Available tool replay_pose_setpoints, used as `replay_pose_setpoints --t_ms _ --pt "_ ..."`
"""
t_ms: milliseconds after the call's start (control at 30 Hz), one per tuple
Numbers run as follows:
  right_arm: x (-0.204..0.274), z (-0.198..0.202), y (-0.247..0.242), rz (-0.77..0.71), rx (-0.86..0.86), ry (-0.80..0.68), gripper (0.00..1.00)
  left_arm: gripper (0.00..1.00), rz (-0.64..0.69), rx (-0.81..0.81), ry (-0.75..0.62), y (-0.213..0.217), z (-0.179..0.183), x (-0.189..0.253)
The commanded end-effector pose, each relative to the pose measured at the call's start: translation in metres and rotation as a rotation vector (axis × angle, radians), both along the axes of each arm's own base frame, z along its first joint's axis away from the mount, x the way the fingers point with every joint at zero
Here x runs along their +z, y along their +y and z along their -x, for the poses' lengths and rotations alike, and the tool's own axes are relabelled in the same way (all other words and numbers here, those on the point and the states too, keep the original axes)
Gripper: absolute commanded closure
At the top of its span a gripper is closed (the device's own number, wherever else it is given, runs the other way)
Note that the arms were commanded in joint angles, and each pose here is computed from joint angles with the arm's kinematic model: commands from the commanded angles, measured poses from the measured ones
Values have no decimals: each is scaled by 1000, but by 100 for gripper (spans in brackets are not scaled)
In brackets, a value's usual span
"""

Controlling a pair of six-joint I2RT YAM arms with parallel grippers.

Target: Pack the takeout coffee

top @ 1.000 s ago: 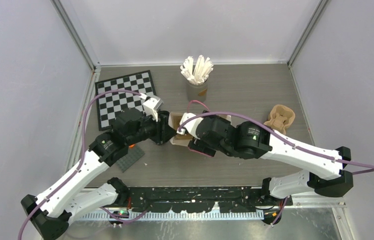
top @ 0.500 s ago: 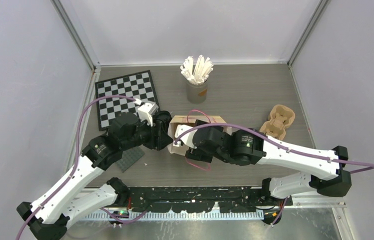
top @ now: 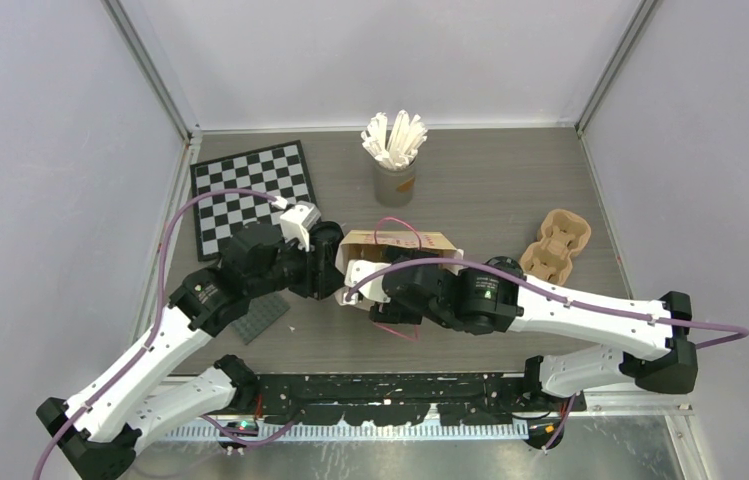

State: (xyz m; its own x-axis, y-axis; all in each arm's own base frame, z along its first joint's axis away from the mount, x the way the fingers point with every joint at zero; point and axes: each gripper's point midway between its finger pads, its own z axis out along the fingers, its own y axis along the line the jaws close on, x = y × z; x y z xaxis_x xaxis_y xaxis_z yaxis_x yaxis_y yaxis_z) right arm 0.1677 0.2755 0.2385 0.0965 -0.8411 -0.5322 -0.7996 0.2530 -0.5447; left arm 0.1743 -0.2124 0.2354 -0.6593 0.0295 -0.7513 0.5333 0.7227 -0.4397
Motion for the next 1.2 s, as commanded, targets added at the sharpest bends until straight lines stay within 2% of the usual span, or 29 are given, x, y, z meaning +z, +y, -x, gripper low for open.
replay_pose_setpoints --t_ms 0,300,567,733,900,1033,1167 --pt "21 -3 4 -62 45 -67 26 51 48 7 -41 -4 -5 23" --pt "12 3 2 -63 63 -39 27 50 54 17 -44 -3 -6 23" --pt "9 4 1 -54 66 -39 27 48 117 62 -79 -1 -9 35" --pt "11 4 0 -69 58 -41 27 58 118 50 -55 -2 -5 29" --pt "11 7 0 -18 106 -39 25 83 149 12 -71 -8 -1 32" --pt "19 -3 -7 34 106 -105 25 100 166 -50 -74 -15 5 31" --pt "18 -10 -17 77 105 -140 24 100 157 -84 -84 -16 8 29"
